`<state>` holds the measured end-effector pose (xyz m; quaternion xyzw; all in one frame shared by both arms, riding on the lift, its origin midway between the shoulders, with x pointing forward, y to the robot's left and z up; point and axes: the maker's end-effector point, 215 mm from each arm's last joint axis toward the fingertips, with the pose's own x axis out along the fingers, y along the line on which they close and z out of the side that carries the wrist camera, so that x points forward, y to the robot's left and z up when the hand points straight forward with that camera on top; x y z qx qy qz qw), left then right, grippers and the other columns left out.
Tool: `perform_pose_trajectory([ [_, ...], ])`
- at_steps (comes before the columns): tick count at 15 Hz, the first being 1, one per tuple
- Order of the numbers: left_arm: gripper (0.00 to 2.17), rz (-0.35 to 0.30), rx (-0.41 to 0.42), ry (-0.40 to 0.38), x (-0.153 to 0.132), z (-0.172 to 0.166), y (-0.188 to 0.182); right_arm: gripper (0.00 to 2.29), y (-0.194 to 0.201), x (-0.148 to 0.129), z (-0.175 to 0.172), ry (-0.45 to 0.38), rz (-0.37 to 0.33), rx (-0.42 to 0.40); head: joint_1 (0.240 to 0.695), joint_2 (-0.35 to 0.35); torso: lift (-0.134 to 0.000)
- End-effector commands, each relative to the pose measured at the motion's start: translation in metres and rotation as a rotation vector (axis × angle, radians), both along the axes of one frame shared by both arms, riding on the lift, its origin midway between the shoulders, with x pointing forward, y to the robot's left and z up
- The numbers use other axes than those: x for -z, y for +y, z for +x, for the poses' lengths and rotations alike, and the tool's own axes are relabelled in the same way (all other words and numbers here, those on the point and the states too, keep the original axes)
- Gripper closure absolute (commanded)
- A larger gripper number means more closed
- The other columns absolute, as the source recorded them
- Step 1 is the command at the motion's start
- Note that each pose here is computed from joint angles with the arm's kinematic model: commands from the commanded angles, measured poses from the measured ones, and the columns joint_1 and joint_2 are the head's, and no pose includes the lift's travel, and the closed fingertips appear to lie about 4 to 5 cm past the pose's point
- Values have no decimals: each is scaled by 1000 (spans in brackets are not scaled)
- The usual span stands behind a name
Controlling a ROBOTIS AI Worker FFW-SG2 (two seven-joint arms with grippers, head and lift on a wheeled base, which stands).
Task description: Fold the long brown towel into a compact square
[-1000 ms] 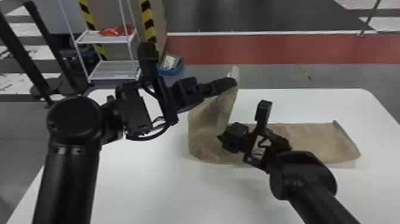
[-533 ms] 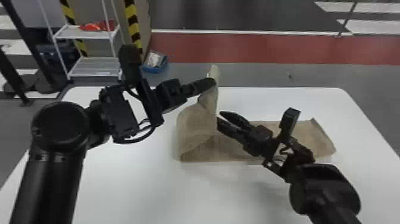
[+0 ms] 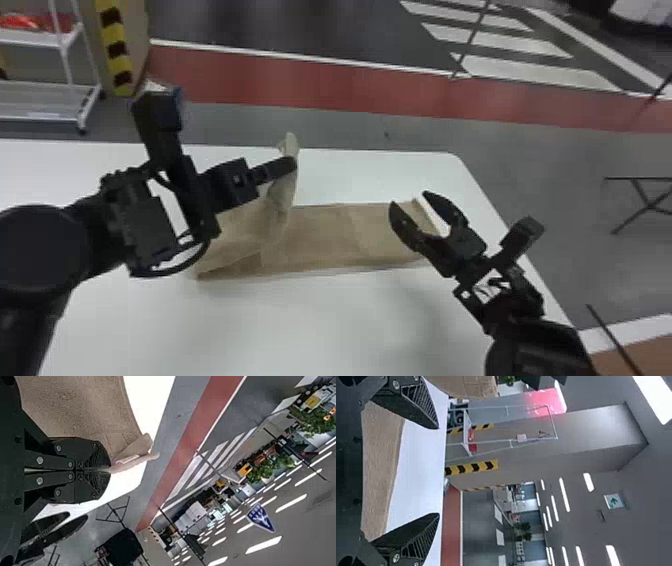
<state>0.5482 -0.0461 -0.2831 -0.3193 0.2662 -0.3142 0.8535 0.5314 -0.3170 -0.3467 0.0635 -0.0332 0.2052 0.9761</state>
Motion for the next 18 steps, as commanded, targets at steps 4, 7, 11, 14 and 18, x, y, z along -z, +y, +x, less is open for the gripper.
perform_pose_trajectory([
  [4,1477,9,-56,-18,23,10,-26,70,-68,-8,-32,-112,37,148,669,-350,-124],
  [7,1477,52,-47,-15,36,9,-32,70,-93,0,-40,-97,54,178,676,-350,-124],
  [11,623,70,-9,5,57,-3,-53,70,-106,0,-46,-96,64,193,689,-350,-124],
  [14,43,108,47,27,79,-14,-74,70,-116,-2,-50,-100,82,211,695,-350,-124],
  [18,46,127,67,37,92,-16,-79,70,-121,-13,-58,-113,84,213,695,-350,-124],
])
